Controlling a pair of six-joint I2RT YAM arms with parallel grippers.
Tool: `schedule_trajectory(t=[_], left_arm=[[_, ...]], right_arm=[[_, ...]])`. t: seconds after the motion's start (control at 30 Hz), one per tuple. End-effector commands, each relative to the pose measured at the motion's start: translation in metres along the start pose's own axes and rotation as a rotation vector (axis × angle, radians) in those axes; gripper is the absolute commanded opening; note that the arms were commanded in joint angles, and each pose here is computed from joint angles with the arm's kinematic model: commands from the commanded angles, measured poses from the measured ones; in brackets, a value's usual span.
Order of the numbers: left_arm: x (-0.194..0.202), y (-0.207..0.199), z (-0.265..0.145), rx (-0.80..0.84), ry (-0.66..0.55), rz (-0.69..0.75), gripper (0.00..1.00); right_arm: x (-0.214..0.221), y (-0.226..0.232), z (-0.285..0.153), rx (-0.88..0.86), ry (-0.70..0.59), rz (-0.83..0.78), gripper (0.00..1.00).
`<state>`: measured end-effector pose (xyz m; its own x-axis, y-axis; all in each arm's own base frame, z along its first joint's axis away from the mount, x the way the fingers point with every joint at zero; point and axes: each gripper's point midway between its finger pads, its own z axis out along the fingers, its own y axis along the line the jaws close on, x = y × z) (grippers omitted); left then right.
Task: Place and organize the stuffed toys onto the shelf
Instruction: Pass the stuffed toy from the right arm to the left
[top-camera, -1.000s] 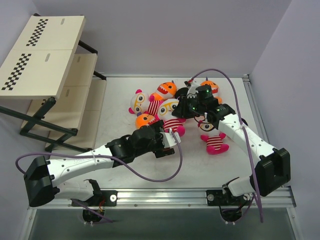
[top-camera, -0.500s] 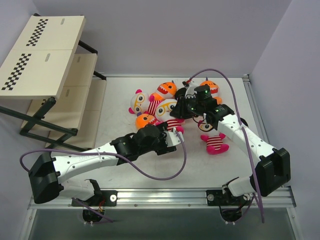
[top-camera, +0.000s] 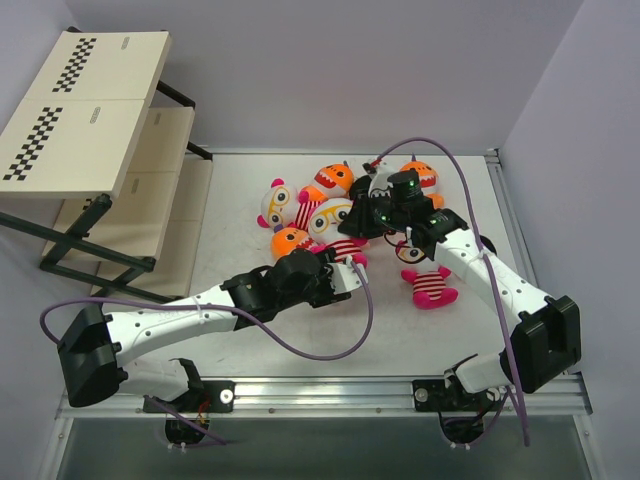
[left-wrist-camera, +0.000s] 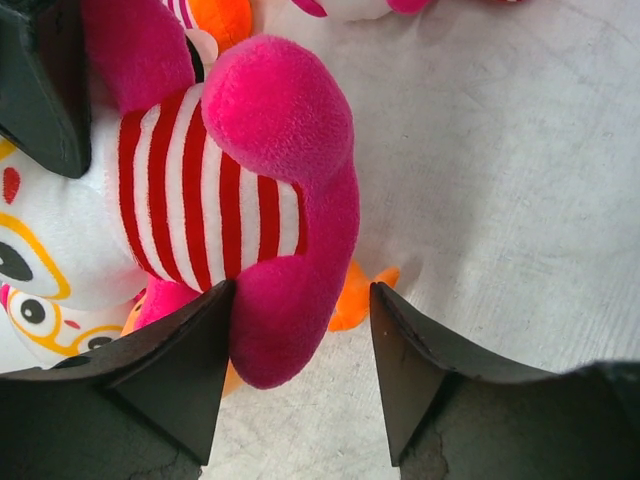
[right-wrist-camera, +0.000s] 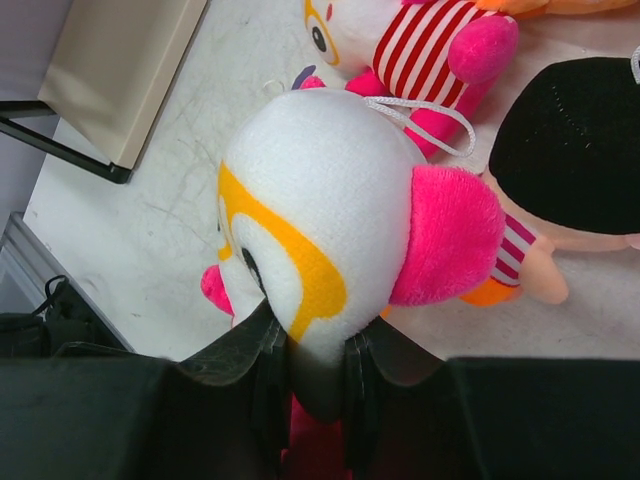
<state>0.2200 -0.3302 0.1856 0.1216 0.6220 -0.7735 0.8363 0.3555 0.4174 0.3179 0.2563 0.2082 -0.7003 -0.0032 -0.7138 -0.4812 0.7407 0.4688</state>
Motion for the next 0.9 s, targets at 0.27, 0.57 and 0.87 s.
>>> schedule_trajectory(t=[0.27, 0.57, 0.87], left_arm=[[-0.005, 0.004, 0.000, -0.018, 0.014, -0.013, 0.60], [-0.012, 0.006, -0.002, -0.019, -0.008, -0.018, 0.02], [-0.011, 0.010, -0.009, -0.054, -0.033, -0.037, 0.03]], right_arm=[[-0.036, 0.032, -0.018, -0.095, -0.113, -0.050, 0.00], [-0.029, 0.026, -0.014, -0.085, -0.102, -0.036, 0.01], [-0.051, 0.016, -0.024, 0.010, -0.173, -0.060, 0.69]])
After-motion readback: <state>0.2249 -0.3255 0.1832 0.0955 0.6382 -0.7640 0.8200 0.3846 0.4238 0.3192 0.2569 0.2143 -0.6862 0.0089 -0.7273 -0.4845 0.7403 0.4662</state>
